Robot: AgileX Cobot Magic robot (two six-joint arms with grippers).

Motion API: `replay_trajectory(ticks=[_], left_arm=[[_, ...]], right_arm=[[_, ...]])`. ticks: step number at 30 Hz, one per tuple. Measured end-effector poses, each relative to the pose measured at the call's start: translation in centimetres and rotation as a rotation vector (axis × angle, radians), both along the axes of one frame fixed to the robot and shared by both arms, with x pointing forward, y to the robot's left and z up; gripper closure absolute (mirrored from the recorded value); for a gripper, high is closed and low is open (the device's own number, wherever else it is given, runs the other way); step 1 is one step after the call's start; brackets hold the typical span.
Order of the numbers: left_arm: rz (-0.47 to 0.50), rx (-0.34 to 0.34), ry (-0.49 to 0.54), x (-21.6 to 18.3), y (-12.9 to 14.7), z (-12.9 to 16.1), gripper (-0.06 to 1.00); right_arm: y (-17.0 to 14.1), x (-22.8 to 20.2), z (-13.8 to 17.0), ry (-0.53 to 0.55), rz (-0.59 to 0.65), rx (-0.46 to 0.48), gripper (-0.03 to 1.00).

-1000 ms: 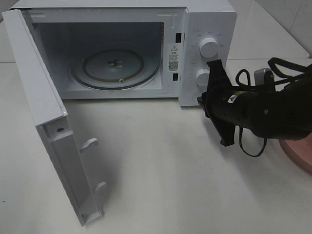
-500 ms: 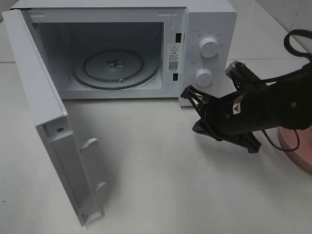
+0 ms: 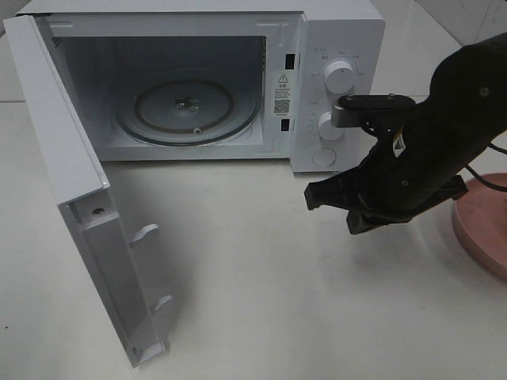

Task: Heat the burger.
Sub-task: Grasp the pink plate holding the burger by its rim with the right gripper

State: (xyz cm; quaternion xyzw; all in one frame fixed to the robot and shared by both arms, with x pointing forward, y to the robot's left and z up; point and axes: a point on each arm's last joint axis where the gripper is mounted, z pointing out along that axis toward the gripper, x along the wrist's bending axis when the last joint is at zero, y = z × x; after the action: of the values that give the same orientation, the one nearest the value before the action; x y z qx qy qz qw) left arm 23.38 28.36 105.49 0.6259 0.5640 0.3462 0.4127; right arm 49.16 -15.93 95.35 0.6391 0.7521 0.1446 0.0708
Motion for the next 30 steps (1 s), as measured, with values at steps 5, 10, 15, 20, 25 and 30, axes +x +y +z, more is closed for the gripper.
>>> replay_trajectory(ticks=[5, 10, 15, 20, 25, 30], left_arm=[[0.000, 0.000, 0.000, 0.0, 0.0, 0.0, -0.05], [0.000, 0.000, 0.000, 0.0, 0.0, 0.0, -0.05], [0.000, 0.000, 0.000, 0.0, 0.0, 0.0, -0.05], [0.000, 0.000, 0.000, 0.0, 0.0, 0.0, -0.05], [0.000, 0.000, 0.000, 0.0, 0.0, 0.0, -0.05], [0.000, 0.000, 0.000, 0.0, 0.0, 0.0, -0.05]], right_arm=[[-0.4, -0.5, 0.3, 0.078, 0.107, -0.091, 0.89], [-1.0, -0.3, 1.3, 0.112, 0.121, -0.124, 0.81], [-2.6, 0.0, 2.4, 0.121, 0.143, -0.148, 0.63], [-4.2, 0.2, 3.3, 0.102, 0.141, -0.157, 0.42], [-6.8, 0.8, 4.2, 0.065, 0.122, -0.210, 0.05], [-8.2, 1.2, 4.2, 0.064, 0.089, -0.226, 0.00]])
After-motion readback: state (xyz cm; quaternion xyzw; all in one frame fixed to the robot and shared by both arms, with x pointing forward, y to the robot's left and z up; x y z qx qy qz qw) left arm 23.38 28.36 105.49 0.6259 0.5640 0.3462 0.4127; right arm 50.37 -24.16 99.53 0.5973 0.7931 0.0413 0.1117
